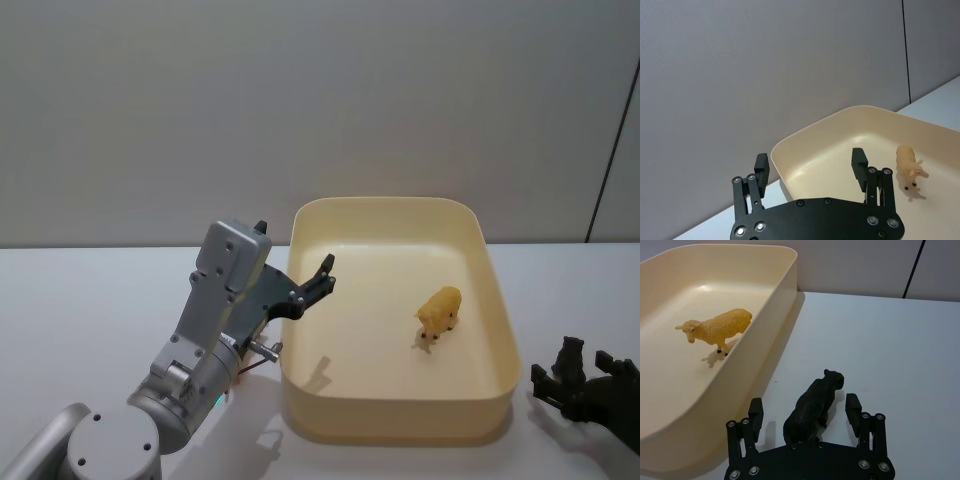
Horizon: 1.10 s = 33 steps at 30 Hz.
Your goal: Pick up the toy alternately with two hands and place it into the central storage box.
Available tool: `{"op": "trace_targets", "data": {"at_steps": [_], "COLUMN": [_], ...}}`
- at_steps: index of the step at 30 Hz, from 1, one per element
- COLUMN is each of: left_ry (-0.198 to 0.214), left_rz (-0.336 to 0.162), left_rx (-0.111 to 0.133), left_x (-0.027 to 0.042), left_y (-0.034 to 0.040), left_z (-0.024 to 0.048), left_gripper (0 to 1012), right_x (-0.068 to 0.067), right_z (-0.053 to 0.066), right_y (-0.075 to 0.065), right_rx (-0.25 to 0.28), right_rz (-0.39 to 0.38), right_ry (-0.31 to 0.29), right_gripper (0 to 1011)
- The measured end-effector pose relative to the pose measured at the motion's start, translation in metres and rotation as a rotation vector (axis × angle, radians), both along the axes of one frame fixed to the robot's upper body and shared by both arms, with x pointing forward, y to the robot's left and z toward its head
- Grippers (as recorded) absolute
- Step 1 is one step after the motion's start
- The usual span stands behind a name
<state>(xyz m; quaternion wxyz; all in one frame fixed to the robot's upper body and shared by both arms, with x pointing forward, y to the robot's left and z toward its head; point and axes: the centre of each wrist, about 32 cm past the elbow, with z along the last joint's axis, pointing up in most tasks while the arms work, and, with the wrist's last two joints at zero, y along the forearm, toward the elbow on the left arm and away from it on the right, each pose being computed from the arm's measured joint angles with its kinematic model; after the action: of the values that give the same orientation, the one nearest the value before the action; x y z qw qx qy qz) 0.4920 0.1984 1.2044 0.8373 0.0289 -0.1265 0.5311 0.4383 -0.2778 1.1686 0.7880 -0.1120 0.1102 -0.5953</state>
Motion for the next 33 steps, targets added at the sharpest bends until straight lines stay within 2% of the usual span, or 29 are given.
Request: {"op": "trace_targets", "data": {"at_steps": [2, 7, 14, 15, 19, 20, 22, 24, 27, 33], "left_ry": [0.0, 0.0, 0.0, 0.0, 0.0, 0.0, 0.0, 0.0, 0.0, 0.0], "left_rz": [0.0, 0.0, 0.0, 0.0, 0.0, 0.0, 0.0, 0.0, 0.0, 0.0], "left_rx": [0.0, 0.0, 0.0, 0.0, 0.0, 0.0, 0.0, 0.0, 0.0, 0.0], "left_x": [0.0, 0.0, 0.0, 0.0, 0.0, 0.0, 0.0, 0.0, 0.0, 0.0], "left_y": [0.0, 0.0, 0.0, 0.0, 0.0, 0.0, 0.0, 0.0, 0.0, 0.0], "left_z": [0.0, 0.0, 0.0, 0.0, 0.0, 0.0, 0.0, 0.0, 0.0, 0.0], "left_gripper": [1002, 1002, 1002, 1002, 1002, 1002, 1001, 1002, 1002, 1002], "right_x": [0.0019, 0.0049, 0.0077, 0.0081, 0.009, 0.0091, 0.0095, 0.0097, 0.0097, 0.008], "right_z": [-0.001, -0.0026, -0.0039, -0.004, -0.0043, -0.0044, -0.0046, -0.0046, -0.0047, -0.0046], "right_y": [0.0018, 0.0046, 0.0073, 0.0077, 0.0086, 0.0087, 0.0091, 0.0092, 0.0093, 0.0088], "right_rx": [-0.005, -0.012, -0.019, -0.019, -0.021, -0.022, -0.023, -0.023, -0.024, -0.026], "right_rz": [-0.002, -0.004, -0.006, -0.007, -0.007, -0.007, -0.007, -0.007, -0.007, -0.011], "right_ry": [0.001, 0.001, 0.002, 0.001, 0.001, 0.001, 0.001, 0.001, 0.0, -0.017], "right_gripper": [994, 901, 705, 643, 534, 461, 444, 363, 324, 324]}}
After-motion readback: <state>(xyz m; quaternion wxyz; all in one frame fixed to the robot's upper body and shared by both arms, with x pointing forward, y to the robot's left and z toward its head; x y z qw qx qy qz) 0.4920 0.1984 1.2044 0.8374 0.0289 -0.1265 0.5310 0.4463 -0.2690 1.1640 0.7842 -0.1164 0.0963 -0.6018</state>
